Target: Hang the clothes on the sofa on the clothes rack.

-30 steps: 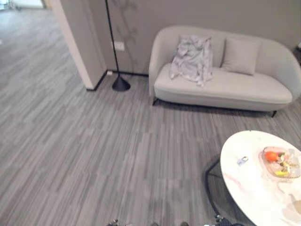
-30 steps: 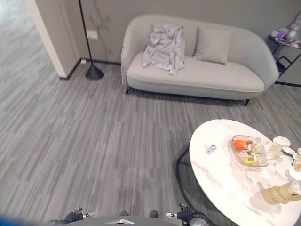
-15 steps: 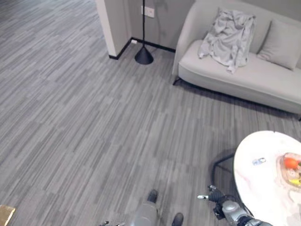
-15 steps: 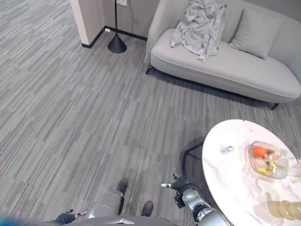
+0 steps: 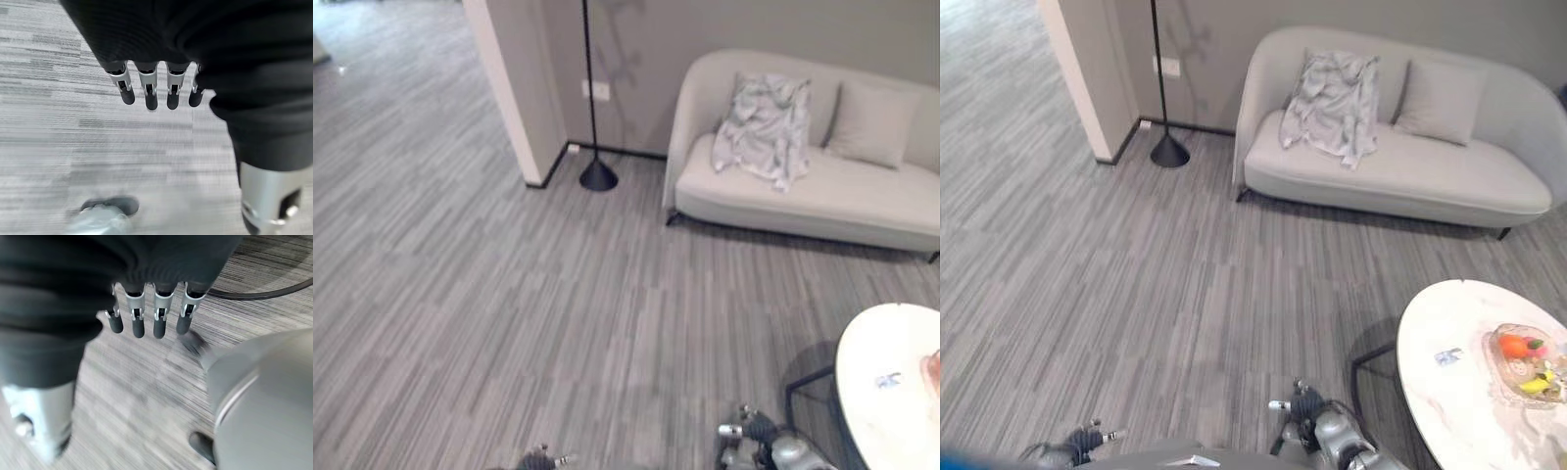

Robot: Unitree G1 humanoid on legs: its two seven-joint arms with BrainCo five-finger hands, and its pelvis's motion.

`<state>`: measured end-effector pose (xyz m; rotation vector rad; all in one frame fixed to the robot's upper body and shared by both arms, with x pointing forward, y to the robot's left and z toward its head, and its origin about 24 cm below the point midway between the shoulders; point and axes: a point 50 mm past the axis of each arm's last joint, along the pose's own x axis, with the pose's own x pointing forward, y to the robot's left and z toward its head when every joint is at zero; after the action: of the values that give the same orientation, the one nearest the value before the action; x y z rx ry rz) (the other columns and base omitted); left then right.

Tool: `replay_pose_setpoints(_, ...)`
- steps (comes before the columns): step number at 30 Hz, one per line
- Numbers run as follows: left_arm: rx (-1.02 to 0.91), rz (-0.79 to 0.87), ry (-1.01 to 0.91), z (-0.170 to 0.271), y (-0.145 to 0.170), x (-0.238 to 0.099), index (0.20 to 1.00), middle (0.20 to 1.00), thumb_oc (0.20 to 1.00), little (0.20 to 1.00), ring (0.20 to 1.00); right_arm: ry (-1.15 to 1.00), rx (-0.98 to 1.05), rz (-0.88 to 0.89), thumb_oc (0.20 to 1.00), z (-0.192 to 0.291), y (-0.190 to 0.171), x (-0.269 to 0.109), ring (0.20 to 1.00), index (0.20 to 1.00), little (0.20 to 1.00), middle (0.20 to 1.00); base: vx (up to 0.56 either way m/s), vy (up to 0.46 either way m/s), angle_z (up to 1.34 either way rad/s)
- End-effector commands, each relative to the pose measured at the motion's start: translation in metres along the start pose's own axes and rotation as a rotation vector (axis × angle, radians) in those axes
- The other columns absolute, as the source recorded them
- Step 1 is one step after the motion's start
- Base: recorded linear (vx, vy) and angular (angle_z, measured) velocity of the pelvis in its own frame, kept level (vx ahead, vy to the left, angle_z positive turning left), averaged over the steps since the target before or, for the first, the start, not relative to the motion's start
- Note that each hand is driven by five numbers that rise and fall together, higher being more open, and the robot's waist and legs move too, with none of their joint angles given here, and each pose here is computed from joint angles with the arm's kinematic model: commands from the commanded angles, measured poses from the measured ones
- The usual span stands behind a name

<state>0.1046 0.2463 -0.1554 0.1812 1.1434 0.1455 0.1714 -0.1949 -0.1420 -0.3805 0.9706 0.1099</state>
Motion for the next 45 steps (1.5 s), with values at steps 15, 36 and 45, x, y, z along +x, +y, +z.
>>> replay_pose_setpoints(15, 0.035, 0.052, -0.040, -0.002, 0.022, -0.003, 1.000, 1.000, 1.000, 1.000, 1.000, -0.049, 0.096, -0.050, 1.000, -0.008, -0.009, -0.005, 1.000, 1.000, 1.000, 1.000, 0.53, -0.209, 0.23)
replay_pose_setpoints(36, 0.075, 0.073, 0.036, -0.023, 0.033, -0.008, 1.000, 1.000, 1.000, 1.000, 1.000, -0.096, 0.040, 0.059, 1.000, 0.013, 0.022, -0.002, 1.000, 1.000, 1.000, 1.000, 0.23, 0.147, -0.23)
replay_pose_setpoints(45, 0.073, 0.100, 0.123, -0.043, 0.042, -0.014, 1.000, 1.000, 1.000, 1.000, 1.000, -0.139, 0.014, 0.107, 1.000, 0.027, 0.033, -0.002, 1.000, 1.000, 1.000, 1.000, 0.12, 0.165, -0.04)
